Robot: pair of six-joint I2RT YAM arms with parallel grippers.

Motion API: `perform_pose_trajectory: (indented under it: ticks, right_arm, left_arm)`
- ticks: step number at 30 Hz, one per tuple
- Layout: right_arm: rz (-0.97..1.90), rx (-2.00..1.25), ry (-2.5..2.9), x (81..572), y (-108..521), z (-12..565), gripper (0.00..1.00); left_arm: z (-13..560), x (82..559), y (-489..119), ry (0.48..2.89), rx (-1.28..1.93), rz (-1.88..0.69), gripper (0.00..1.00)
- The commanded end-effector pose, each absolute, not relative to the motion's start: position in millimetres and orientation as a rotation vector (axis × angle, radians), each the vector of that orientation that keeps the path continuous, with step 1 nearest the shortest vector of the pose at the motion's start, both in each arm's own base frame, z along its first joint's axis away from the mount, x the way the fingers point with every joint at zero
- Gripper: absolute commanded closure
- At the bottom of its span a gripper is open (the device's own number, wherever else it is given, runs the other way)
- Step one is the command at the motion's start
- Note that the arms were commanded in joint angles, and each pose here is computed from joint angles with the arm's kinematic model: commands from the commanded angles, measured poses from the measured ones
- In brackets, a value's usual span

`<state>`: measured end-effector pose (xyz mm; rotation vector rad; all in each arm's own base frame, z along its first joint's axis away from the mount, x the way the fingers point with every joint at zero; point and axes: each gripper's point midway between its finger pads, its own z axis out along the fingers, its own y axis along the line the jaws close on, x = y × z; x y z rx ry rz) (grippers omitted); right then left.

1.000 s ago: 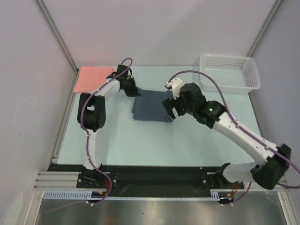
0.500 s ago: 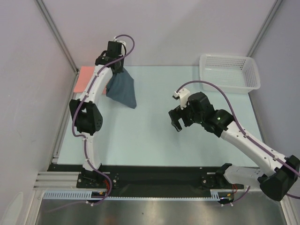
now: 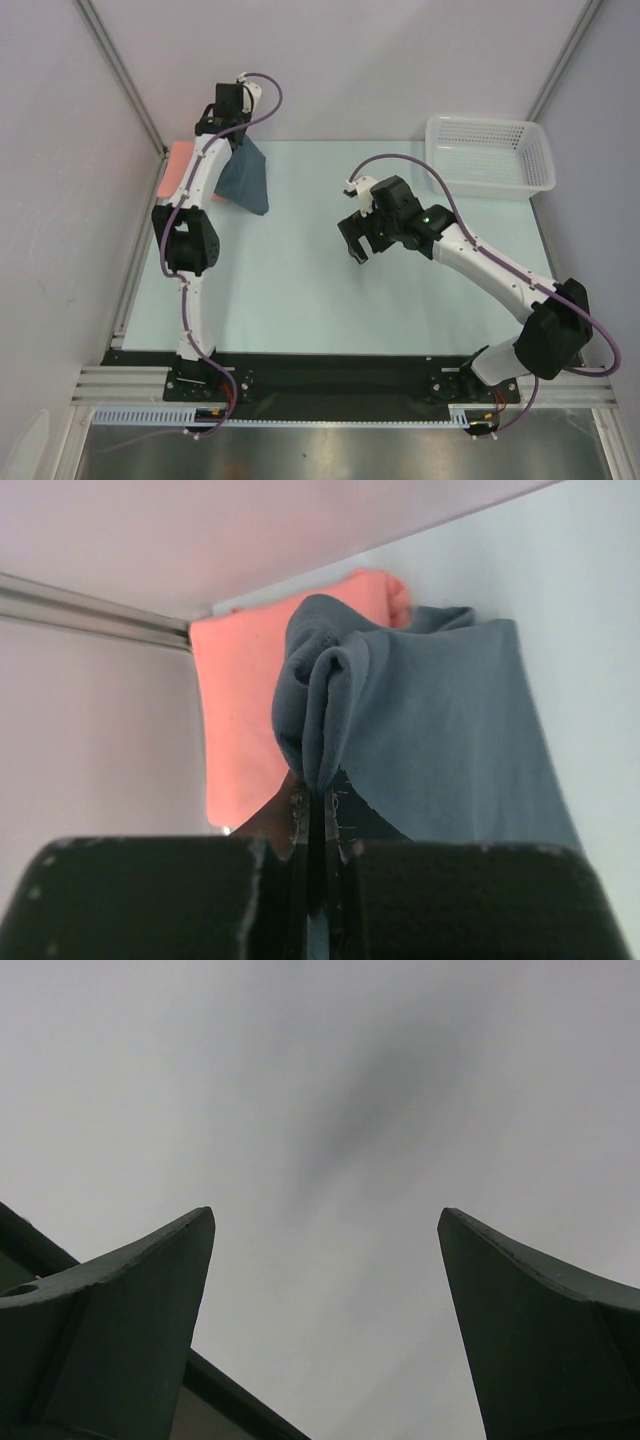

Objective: Fold and stack the t-shirts
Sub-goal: Neatly place the folded tshirt to the corner

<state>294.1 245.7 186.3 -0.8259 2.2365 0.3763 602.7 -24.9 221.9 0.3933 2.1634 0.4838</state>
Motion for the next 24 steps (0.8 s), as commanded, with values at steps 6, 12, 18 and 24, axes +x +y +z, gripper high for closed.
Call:
perform_pose_trajectory:
  ticks: [6, 12, 18, 24]
  right_arm:
    - [0.433, -0.806, 2.224, 313.0, 263.0, 191.1, 0.0]
    - [0.447, -0.79, 2.258, 320.4, 264.9, 182.4, 0.0]
    - [0.459, -0.777, 2.26, 329.6, 271.5, 185.0, 0.0]
    - [0.476, -0.768, 2.253, 334.6, 276.3, 187.8, 0.0]
  left_arm:
    - [271.0, 635.3, -11.8, 1.927, 0.462, 0.546, 1.0]
    - [283.8, 632.4, -3.3, 1.899, 0.486, 0.605, 1.0]
    - [295.1, 619.6, 0.6, 1.905, 0.516, 0.621, 1.0]
    - [303.0, 603.4, 6.7, 1.889, 0.564, 0.664, 1.0]
